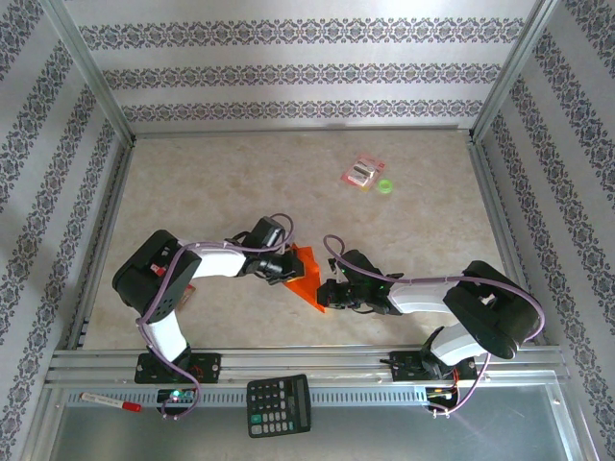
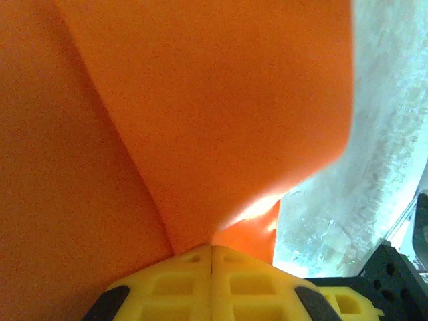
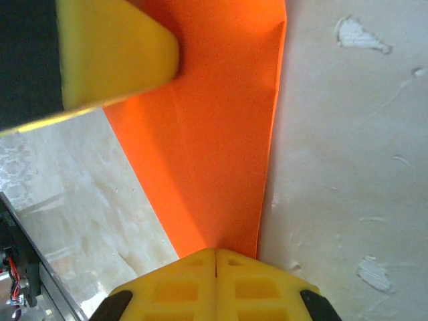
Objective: Fold a paper plane with a square sheet of paper (pick it up from the middle)
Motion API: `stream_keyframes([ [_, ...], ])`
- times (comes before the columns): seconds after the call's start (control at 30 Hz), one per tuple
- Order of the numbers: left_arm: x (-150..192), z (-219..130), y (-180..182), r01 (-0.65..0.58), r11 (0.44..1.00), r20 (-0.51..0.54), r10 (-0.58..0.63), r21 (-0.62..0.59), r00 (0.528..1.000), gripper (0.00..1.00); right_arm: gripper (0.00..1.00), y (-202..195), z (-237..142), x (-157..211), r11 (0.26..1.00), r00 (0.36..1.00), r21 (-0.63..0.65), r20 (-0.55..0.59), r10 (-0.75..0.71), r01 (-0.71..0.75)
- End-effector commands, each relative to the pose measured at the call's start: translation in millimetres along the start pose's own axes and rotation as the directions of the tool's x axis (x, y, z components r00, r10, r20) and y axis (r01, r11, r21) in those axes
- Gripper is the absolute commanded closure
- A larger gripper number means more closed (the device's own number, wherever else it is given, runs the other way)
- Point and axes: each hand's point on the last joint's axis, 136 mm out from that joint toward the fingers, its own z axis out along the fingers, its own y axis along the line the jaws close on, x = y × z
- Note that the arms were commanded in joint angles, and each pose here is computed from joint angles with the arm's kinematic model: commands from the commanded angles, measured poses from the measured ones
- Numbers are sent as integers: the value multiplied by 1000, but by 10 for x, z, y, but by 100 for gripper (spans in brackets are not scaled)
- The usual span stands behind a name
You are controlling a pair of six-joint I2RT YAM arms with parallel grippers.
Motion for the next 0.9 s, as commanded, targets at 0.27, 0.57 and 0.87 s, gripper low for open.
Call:
stream_keyframes([
  [0.27, -415, -82, 337, 15, 995, 60, -9, -100, 998, 94, 100, -811, -67, 648, 949, 971, 297, -176, 161, -104],
  [0.57, -667, -107, 360, 32, 996, 86, -25, -87, 996, 93, 100, -807, -70, 651, 950, 971, 295, -179, 161, -103],
  [0.87, -939, -192, 373, 46, 997, 120, -38, -69, 992, 93, 100, -798, -87, 639, 951, 971, 290, -177, 159, -102],
])
